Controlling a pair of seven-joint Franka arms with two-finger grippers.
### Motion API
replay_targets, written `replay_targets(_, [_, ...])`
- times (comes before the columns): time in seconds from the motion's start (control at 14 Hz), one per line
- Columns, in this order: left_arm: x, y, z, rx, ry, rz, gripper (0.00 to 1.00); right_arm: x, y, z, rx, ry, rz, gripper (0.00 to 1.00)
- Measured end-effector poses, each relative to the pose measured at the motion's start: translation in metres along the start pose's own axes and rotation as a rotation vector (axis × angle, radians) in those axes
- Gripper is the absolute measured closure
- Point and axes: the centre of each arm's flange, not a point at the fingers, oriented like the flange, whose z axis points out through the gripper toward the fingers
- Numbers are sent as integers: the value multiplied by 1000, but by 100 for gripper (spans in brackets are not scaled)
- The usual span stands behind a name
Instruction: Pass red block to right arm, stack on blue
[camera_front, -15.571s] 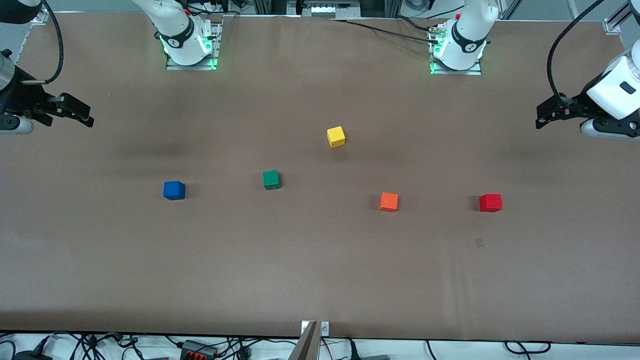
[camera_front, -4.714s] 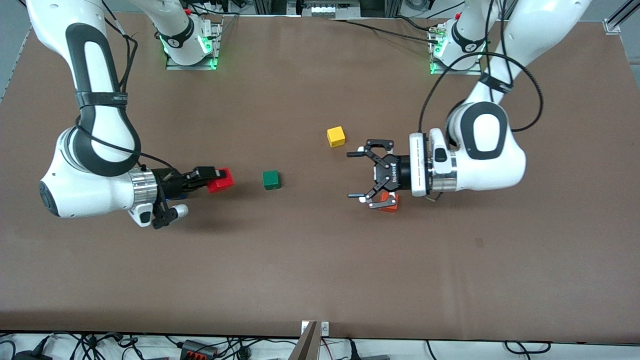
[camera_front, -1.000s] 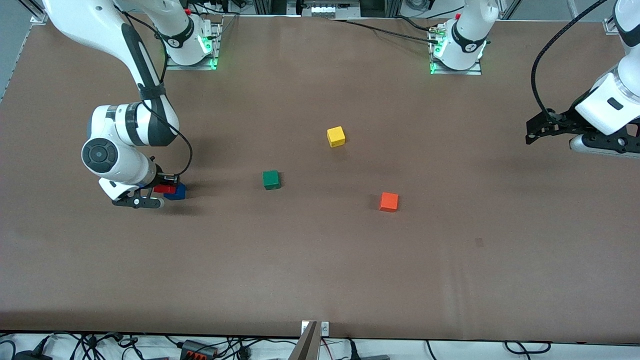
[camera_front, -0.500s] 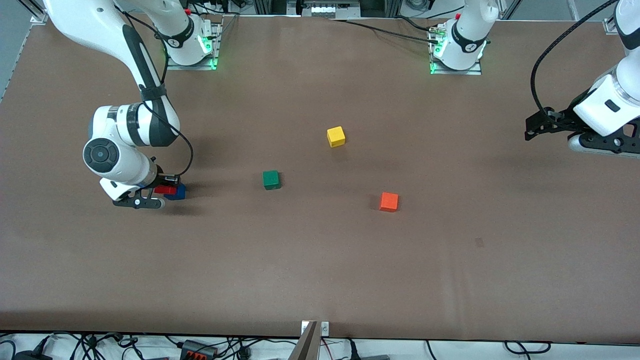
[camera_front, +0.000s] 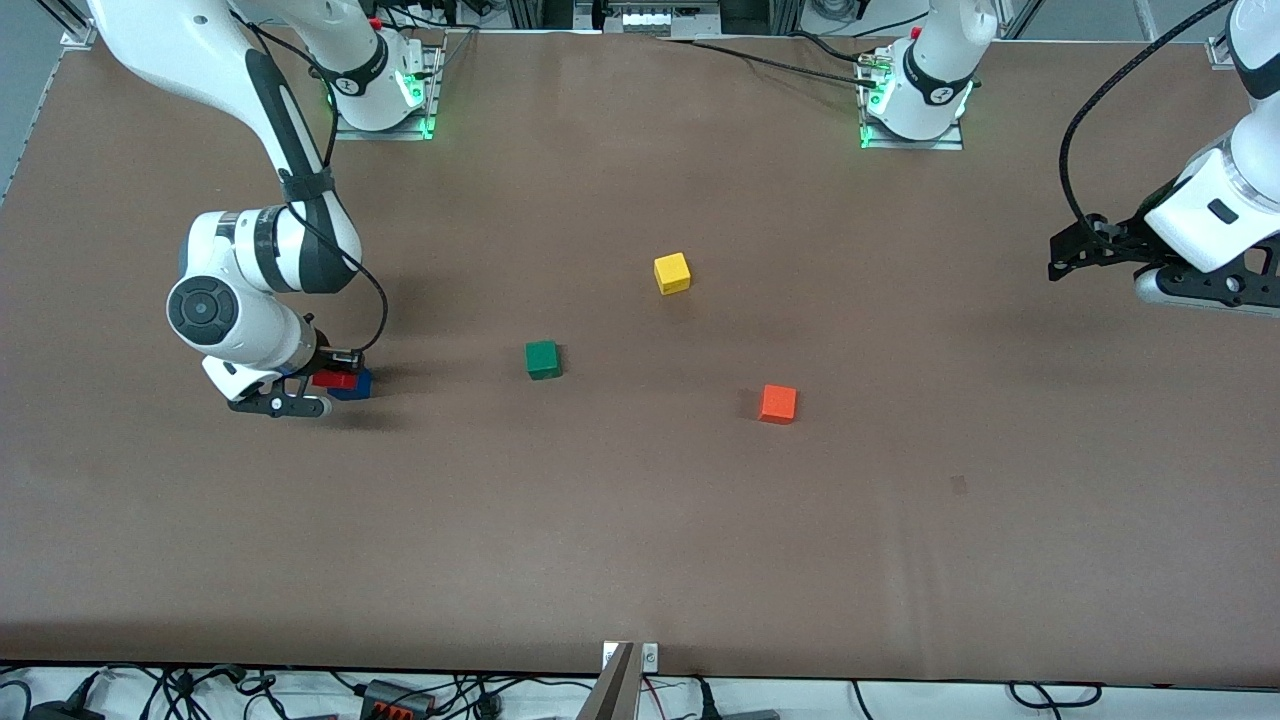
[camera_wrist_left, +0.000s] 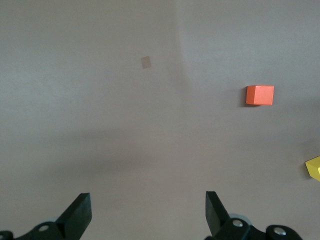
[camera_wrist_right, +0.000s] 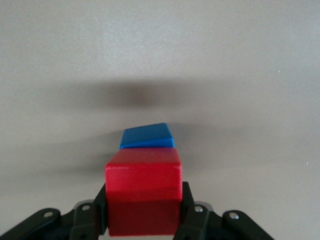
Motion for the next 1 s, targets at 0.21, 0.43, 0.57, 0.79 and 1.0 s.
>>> replay_targets(0.21, [-1, 0, 1, -1, -7, 0, 0, 0, 1, 0, 1, 1, 3, 44])
replay_targets(0.43, [-1, 0, 1, -1, -8, 0, 0, 0, 3, 0, 1, 1, 10, 20])
replay_targets(0.57, [-1, 0, 1, -1, -9, 0, 0, 0, 3, 0, 1, 1, 11, 1])
replay_targets(0.79, [-1, 0, 1, -1, -10, 0, 0, 0, 3, -11, 5, -3, 11, 0])
replay_targets(1.0, [-1, 0, 1, -1, -10, 0, 0, 3, 4, -52, 18, 8, 12, 0])
